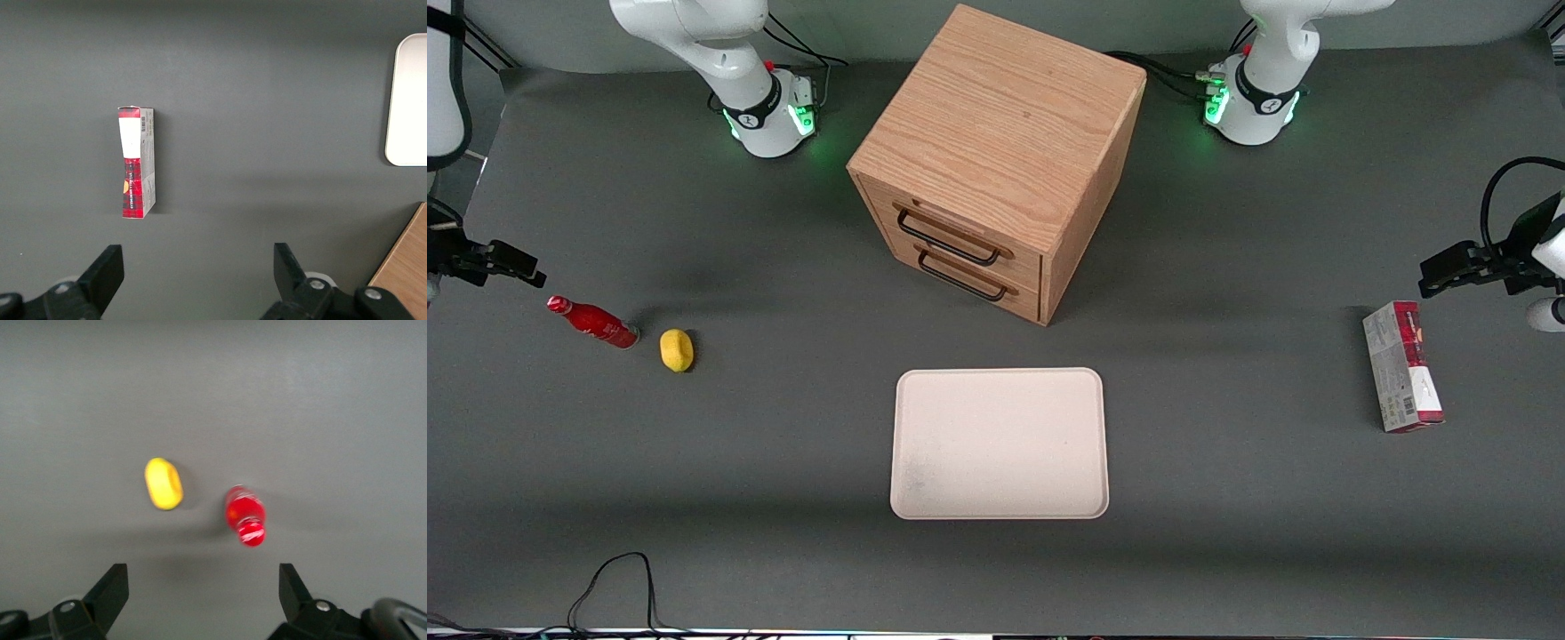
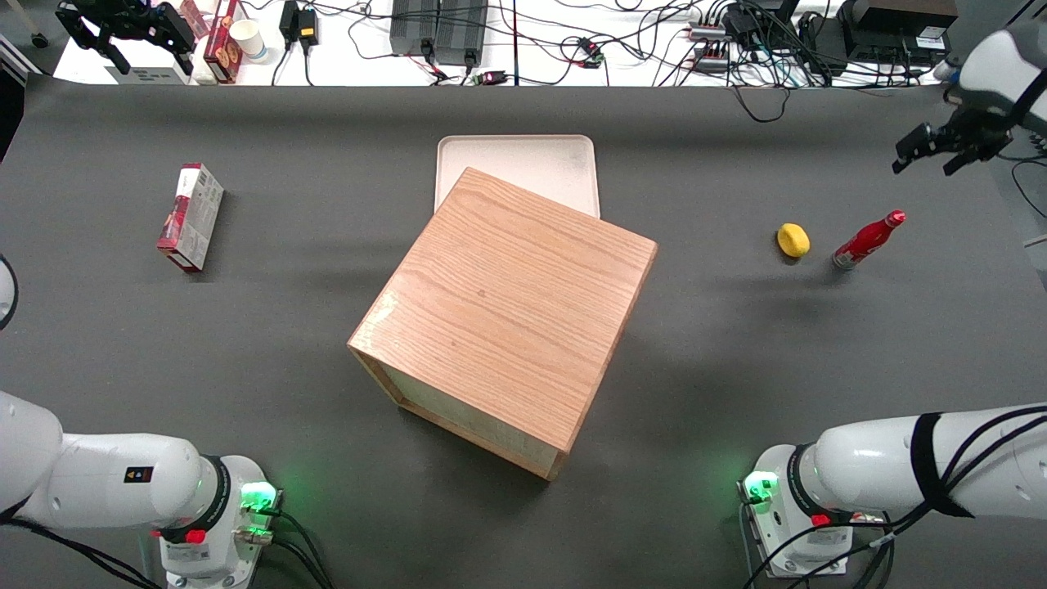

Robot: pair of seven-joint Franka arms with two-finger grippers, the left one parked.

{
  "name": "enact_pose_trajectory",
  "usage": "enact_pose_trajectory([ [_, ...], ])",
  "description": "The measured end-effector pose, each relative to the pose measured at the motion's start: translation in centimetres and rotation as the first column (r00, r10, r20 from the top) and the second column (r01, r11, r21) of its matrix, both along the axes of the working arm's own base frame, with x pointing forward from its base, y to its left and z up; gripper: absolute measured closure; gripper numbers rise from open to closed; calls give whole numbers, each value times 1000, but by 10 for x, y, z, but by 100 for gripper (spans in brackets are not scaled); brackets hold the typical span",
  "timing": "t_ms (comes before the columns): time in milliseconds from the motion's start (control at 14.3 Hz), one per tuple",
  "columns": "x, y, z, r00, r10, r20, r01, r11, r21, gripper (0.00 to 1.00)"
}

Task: Place coke bottle on tray
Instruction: 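Move the open right gripper down over the red Coca-Cola bottle, then close the right gripper around the bottle's cap end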

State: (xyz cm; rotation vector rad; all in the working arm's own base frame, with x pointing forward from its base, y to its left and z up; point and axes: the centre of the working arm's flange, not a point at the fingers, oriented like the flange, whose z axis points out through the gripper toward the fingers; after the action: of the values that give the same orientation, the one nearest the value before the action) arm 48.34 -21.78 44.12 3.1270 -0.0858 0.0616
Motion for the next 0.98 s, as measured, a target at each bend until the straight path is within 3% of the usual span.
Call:
enact_pose_trajectory([
  [140, -5, -8, -36, 1000, 27, 17, -26, 999, -21, 0],
  [350, -6, -19, -75, 999, 51, 10, -51, 998, -41, 0],
  [560, -8, -31, -95, 999, 48, 18, -48, 999, 2, 0],
  [980, -10, -39, -125, 999, 50, 3, -50, 999, -11, 0],
])
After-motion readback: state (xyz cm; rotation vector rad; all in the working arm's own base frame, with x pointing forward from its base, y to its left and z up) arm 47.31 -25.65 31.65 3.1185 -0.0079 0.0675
